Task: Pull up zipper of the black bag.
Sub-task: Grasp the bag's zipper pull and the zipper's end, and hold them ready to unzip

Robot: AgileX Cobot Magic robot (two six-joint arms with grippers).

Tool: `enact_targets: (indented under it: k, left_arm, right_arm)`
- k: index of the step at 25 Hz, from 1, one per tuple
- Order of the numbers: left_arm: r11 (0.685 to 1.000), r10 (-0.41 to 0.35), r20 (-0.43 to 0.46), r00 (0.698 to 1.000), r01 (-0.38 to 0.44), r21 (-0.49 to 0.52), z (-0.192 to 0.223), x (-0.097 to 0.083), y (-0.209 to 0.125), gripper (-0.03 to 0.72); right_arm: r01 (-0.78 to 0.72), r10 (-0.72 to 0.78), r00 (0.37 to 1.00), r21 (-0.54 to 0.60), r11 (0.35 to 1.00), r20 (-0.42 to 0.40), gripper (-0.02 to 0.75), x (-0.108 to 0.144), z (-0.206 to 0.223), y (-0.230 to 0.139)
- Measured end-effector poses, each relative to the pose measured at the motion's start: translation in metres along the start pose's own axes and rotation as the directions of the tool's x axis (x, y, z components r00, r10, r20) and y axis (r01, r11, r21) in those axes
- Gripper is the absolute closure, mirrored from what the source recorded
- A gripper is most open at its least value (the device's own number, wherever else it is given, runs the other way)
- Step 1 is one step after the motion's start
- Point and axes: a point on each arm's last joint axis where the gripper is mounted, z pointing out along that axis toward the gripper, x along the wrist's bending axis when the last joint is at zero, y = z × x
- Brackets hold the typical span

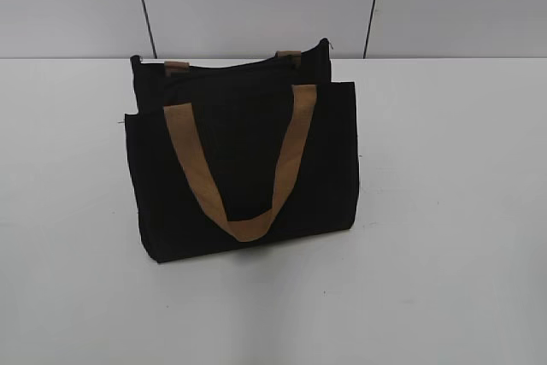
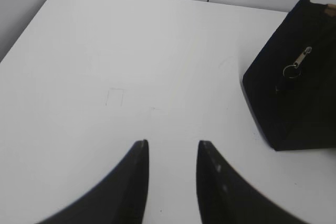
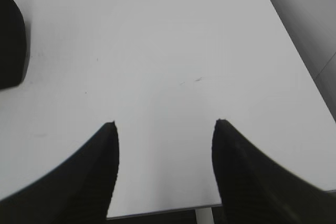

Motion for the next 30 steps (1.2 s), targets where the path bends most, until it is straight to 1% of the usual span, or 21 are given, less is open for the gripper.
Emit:
enact_targets:
  k: [15, 16, 18, 21, 22, 24, 26, 27, 30]
  left_arm:
    - [1.0, 0.0, 0.0, 1.0, 0.0, -0.003, 0.0, 0.0, 0.003, 0.449]
    - [1.0, 0.001, 0.0, 1.0, -0.001, -0.017, 0.0, 0.0, 0.008, 0.449]
    - [0.996, 0.013, 0.001, 1.0, -0.013, -0.091, -0.003, -0.001, 0.026, 0.449]
    - [0.974, 0.055, -0.012, 0.998, -0.056, -0.221, 0.0, -0.001, 0.058, 0.449]
    - [0.965, 0.063, -0.015, 0.998, -0.065, -0.253, 0.004, -0.001, 0.067, 0.449]
    - [0.956, 0.071, -0.019, 0.997, -0.074, -0.284, 0.017, -0.001, 0.081, 0.449]
    - [0.949, 0.077, -0.008, 0.997, -0.076, -0.305, 0.03, -0.002, 0.091, 0.449]
    - [0.941, 0.085, -0.001, 0.996, -0.081, -0.33, 0.037, -0.003, 0.095, 0.449]
    - [0.918, 0.109, 0.028, 0.994, -0.09, -0.387, 0.064, -0.007, 0.092, 0.449]
  right_arm:
    - [0.0, 0.0, 1.0, 0.0, 1.0, 0.0, 0.294, 0.0, 0.0, 0.0]
    - [0.0, 0.0, 1.0, 0.0, 1.0, 0.0, 0.294, 0.0, 0.0, 0.0]
    - [0.0, 0.0, 1.0, 0.0, 1.0, 0.0, 0.294, 0.0, 0.0, 0.0]
    - [0.0, 0.0, 1.0, 0.0, 1.0, 0.0, 0.294, 0.0, 0.0, 0.0]
    - [0.0, 0.0, 1.0, 0.0, 1.0, 0.0, 0.294, 0.0, 0.0, 0.0]
    - [0.0, 0.0, 1.0, 0.0, 1.0, 0.0, 0.294, 0.0, 0.0, 0.0]
    - [0.0, 0.0, 1.0, 0.0, 1.0, 0.0, 0.294, 0.0, 0.0, 0.0]
    - [0.0, 0.0, 1.0, 0.0, 1.0, 0.0, 0.294, 0.0, 0.0, 0.0]
    - [0.0, 0.0, 1.0, 0.0, 1.0, 0.0, 0.294, 0.0, 0.0, 0.0]
